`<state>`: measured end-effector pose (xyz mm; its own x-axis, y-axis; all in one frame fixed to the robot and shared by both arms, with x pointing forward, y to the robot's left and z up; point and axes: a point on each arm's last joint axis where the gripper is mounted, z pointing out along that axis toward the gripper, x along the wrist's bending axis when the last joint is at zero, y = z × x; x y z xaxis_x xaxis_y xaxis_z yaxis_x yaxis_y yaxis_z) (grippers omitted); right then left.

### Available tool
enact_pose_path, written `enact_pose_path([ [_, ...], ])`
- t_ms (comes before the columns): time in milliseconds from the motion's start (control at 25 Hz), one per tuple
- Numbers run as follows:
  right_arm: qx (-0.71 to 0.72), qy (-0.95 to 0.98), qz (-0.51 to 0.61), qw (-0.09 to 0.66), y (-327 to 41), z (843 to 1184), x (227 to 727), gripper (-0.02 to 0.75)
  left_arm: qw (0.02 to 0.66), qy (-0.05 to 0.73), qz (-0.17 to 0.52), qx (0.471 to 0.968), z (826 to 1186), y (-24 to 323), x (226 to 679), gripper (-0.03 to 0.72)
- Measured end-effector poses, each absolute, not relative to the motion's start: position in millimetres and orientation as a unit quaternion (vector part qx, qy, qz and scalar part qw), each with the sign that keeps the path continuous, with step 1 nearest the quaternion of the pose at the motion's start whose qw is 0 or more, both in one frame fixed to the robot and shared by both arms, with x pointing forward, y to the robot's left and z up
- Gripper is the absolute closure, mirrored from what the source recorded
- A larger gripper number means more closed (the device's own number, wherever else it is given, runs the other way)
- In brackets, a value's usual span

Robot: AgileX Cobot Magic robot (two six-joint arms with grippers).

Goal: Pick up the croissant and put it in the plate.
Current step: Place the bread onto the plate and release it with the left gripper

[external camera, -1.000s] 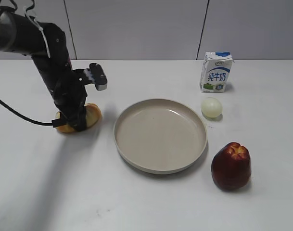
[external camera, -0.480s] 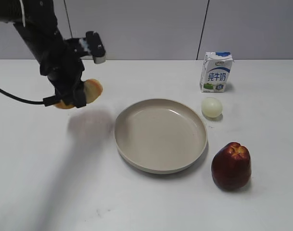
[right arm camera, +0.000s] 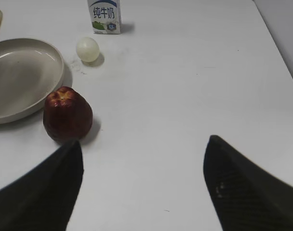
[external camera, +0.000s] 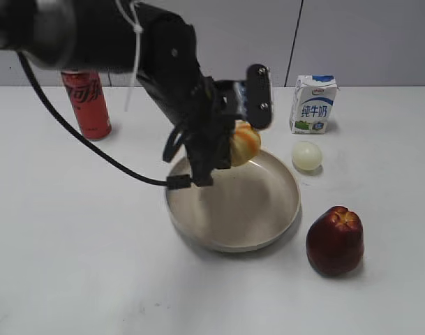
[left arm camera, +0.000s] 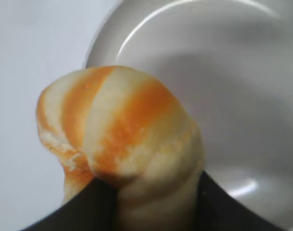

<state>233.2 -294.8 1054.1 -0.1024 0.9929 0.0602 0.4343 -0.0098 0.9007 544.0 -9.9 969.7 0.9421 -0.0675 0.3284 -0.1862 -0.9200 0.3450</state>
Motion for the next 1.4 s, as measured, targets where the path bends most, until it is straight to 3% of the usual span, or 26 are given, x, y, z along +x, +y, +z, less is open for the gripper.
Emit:
enact_pose_path([
  [240,0.578,0.617,0.413,0.338,-295,1054,233,0.15,0.184,-0.082,0.142,0.969,934,-31,536,0.432],
  [440,0.578,0.617,0.413,0.338,-295,1054,233,0.15,0.183,-0.064,0.106,0.975,927,-31,531,0.42],
  [480,0.578,0.617,0.413,0.338,-295,1054,233,0.15,0.181,-0.063,0.101,0.976,926,-30,530,0.383],
  [640,0.578,0.617,0.413,0.338,-295,1054,233,0.15,0.179,-0.057,0.09,0.978,926,-29,530,0.088],
  [760,0.578,0.617,0.413,0.338,-295,1054,233,0.15,0.179,-0.057,0.089,0.978,926,-29,529,0.018],
  [1040,0.578,0.617,0.413,0.338,-295,1054,233,0.15,0.18,-0.063,0.096,0.977,937,-27,528,0.018],
  [1240,0.578,0.617,0.413,0.338,-295,1054,233,0.15,0.2,-0.057,0.118,0.971,980,-13,528,0.06],
  [1400,0.578,0.617,0.413,0.338,-295,1054,233,0.15,0.187,0.008,0.106,0.977,1007,20,538,0.104],
])
